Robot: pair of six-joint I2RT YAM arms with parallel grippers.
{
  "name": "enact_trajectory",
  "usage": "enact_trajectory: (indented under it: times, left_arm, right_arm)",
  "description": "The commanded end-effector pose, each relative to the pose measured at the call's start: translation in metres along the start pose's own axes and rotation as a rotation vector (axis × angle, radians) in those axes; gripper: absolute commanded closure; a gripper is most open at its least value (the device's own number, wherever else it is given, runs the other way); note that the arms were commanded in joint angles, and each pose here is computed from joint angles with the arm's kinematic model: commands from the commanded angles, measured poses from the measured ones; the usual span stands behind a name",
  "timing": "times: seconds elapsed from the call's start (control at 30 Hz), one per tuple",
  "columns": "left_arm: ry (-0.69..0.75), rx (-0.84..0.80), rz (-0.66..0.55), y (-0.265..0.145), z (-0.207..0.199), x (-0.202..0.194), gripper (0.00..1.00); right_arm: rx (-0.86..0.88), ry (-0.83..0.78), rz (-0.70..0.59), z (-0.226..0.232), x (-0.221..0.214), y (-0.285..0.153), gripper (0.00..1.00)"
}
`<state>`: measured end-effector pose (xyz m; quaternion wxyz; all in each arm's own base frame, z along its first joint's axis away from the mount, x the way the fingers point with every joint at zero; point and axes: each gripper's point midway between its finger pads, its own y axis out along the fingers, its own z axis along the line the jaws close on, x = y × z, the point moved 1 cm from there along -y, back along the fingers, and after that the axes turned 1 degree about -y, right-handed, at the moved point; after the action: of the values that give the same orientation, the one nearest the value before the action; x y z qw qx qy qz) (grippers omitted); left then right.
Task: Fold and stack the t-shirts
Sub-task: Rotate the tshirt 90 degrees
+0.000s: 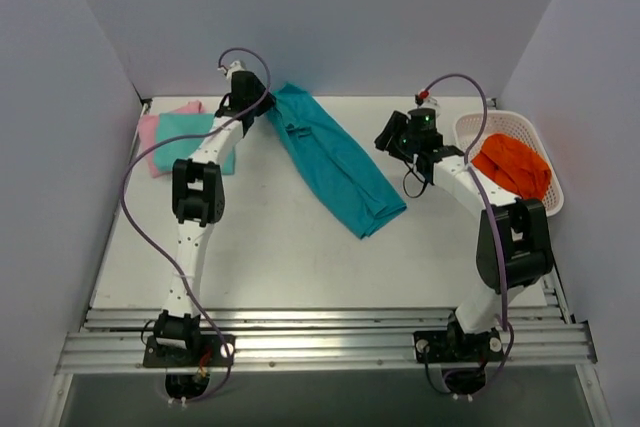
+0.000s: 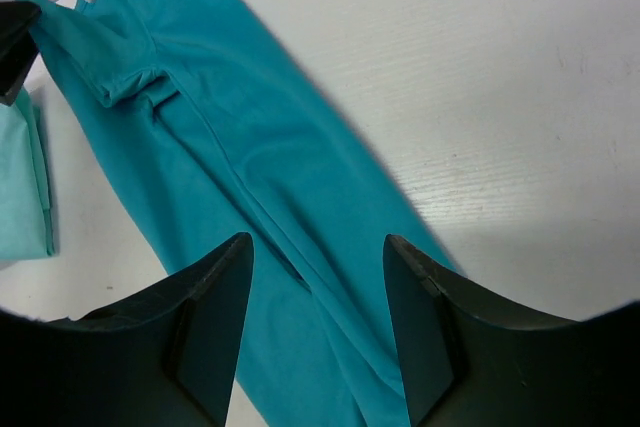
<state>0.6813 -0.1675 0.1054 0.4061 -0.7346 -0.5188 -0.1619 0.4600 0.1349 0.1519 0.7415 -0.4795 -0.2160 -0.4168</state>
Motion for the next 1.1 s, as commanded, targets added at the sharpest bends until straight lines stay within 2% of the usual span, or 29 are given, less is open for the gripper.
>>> enact_trajectory:
  times: [0.0, 0.1, 0.13, 0.17, 0.2, 0.23, 0.27, 0.3, 0.33, 0.37, 0.4, 0.43, 0.47, 0.5, 0.53, 0.57, 0.6, 0.67, 0.8, 0.83, 0.87, 0.9, 0.97, 1.07]
  left_arm:
    - [0.084, -0.075, 0.132, 0.001, -0.015, -0.007, 0.41]
    - [0.099, -0.086, 0.097, -0.024, -0.031, 0.016, 0.06]
    - [0.102, -0.193, -0.032, -0.059, -0.076, 0.066, 0.06]
    - [0.1, -0.114, 0.015, -0.057, -0.041, 0.036, 0.06]
    - [0.101, -0.119, -0.032, -0.072, -0.044, 0.048, 0.06]
    - [0.095, -0.186, -0.147, -0.114, -0.075, 0.09, 0.06]
    - [0.089, -0.118, -0.154, -0.119, -0.049, 0.079, 0.06]
    - [0.078, -0.122, -0.177, -0.137, -0.052, 0.087, 0.06]
    - [0.068, -0.124, -0.21, -0.171, -0.062, 0.104, 0.06]
    - [0.054, -0.093, -0.212, -0.183, -0.056, 0.105, 0.06]
    - [0.041, -0.018, -0.158, -0.189, -0.031, 0.081, 0.06]
    - [0.026, -0.038, -0.179, -0.217, -0.039, 0.088, 0.06]
    - [0.021, -0.037, -0.157, -0.226, -0.04, 0.071, 0.06]
    - [0.016, 0.0, -0.122, -0.229, -0.018, 0.04, 0.06]
    - [0.008, -0.02, -0.135, -0.25, -0.025, 0.034, 0.06]
    - [0.023, -0.035, -0.097, -0.26, -0.034, 0.003, 0.06]
    - [-0.017, -0.036, -0.129, -0.268, -0.036, -0.006, 0.06]
    - [-0.031, -0.027, -0.072, -0.286, -0.022, -0.056, 0.06]
    - [-0.154, -0.109, 0.059, -0.321, -0.03, -0.152, 0.05]
    - [-0.181, -0.128, 0.074, -0.328, -0.034, -0.165, 0.04]
    - [-0.185, -0.093, 0.063, -0.331, -0.021, -0.18, 0.03]
    - [-0.217, -0.156, 0.081, -0.347, -0.038, -0.2, 0.03]
    - [-0.228, -0.146, 0.056, -0.353, -0.032, -0.219, 0.02]
    - [-0.251, -0.174, 0.097, -0.36, -0.043, -0.248, 0.01]
  right_arm:
    - [0.053, 0.011, -0.068, 0.012, 0.022, -0.018, 0.49]
    - [0.054, 0.013, -0.073, 0.011, 0.022, -0.02, 0.49]
    - [0.051, 0.015, -0.073, 0.009, 0.021, -0.02, 0.49]
    - [0.049, 0.015, -0.074, 0.009, 0.021, -0.02, 0.49]
    - [0.049, 0.016, -0.073, 0.009, 0.02, -0.02, 0.49]
    - [0.045, 0.018, -0.07, 0.008, 0.019, -0.02, 0.49]
    - [0.042, 0.018, -0.071, 0.007, 0.019, -0.02, 0.49]
    - [0.043, 0.018, -0.071, 0.008, 0.017, -0.02, 0.49]
    - [0.032, 0.021, -0.078, 0.005, 0.017, -0.021, 0.49]
    - [0.018, 0.025, -0.073, 0.001, 0.013, -0.02, 0.49]
    - [0.012, 0.027, -0.073, -0.001, 0.011, -0.02, 0.49]
    - [0.001, 0.029, -0.07, -0.004, 0.008, -0.02, 0.49]
    - [-0.012, 0.034, -0.075, -0.007, 0.007, -0.02, 0.5]
    - [-0.024, 0.036, -0.065, -0.011, 0.0, -0.019, 0.5]
    - [-0.028, 0.039, -0.07, -0.013, -0.001, -0.021, 0.5]
    - [-0.044, 0.052, -0.077, -0.018, -0.002, -0.021, 0.5]
    - [-0.059, 0.061, -0.064, -0.023, -0.011, -0.022, 0.5]
    - [-0.107, 0.08, -0.082, -0.035, -0.013, -0.026, 0.5]
    - [-0.099, 0.136, -0.092, -0.044, -0.03, -0.037, 0.51]
    - [-0.096, 0.144, -0.092, -0.046, -0.036, -0.042, 0.51]
    - [-0.094, 0.15, -0.09, -0.047, -0.04, -0.044, 0.51]
    - [-0.081, 0.162, -0.11, -0.045, -0.036, -0.051, 0.51]
    - [-0.096, 0.167, -0.106, -0.053, -0.046, -0.057, 0.51]
    - [-0.109, 0.174, -0.126, -0.059, -0.049, -0.071, 0.51]
